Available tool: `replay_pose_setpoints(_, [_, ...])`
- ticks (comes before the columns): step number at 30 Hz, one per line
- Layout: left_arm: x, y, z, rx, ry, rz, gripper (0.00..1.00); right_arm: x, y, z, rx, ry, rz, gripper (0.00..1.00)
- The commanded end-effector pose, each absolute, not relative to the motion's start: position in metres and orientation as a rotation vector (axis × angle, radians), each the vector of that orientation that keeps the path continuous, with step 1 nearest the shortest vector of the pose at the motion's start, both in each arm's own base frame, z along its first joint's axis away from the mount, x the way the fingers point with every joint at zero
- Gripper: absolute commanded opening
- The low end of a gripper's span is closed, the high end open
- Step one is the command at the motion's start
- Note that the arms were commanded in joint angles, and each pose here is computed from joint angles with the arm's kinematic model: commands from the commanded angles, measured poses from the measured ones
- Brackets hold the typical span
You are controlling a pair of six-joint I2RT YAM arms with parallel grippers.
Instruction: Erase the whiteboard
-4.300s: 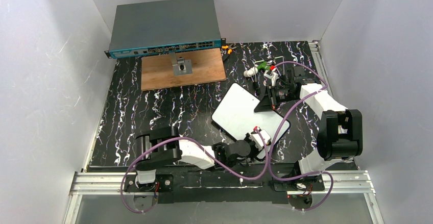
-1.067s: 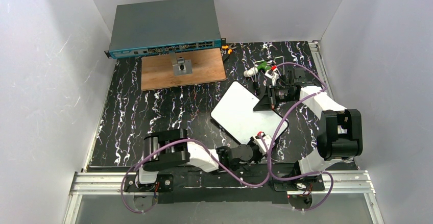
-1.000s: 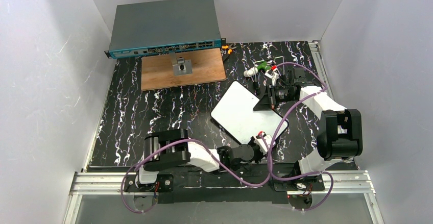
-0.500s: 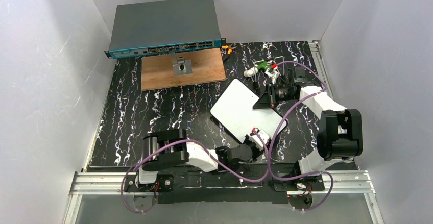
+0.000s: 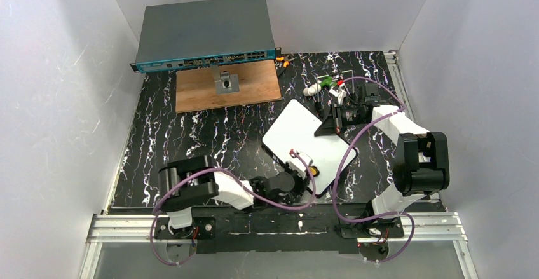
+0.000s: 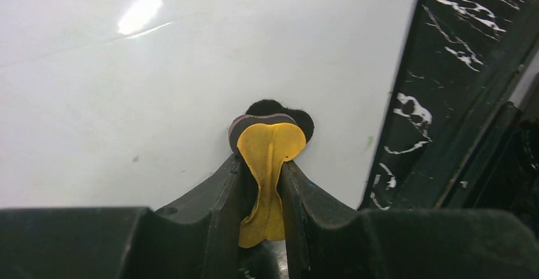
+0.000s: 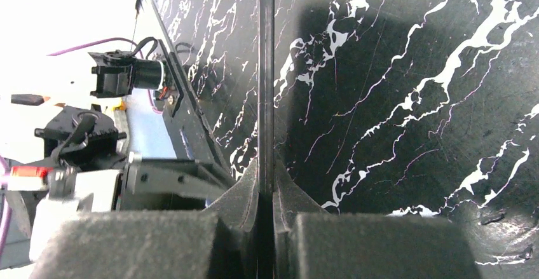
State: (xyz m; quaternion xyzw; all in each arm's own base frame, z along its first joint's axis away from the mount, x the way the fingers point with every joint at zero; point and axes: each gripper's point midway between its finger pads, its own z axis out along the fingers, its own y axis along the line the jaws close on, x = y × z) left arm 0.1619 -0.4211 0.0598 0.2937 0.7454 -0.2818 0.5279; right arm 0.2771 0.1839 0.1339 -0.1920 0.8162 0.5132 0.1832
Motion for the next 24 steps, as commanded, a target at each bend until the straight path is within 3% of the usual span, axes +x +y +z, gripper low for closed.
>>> replay_pose_setpoints(1, [0.178,-0.396,0.066,0.578,1.915,-0.682,0.0,0.274,0.193,0.165,-0.501,2.271,1.588,0.01])
replay_pose_setpoints(6, [0.166,-0.399,0.039,0.762,2.034,-0.56,0.0,0.279,0.194,0.168,-0.5,2.266,1.596,0.01])
replay_pose_setpoints(16, [0.125,-0.44,0.05,1.079,1.758,-0.609,0.0,0.284,0.197,0.174,-0.477,2.252,1.637,0.01])
replay_pose_setpoints(24, [0.156,-0.443,0.065,0.978,1.761,-0.404,0.0,0.283,0.197,0.176,-0.482,2.241,1.641,0.01])
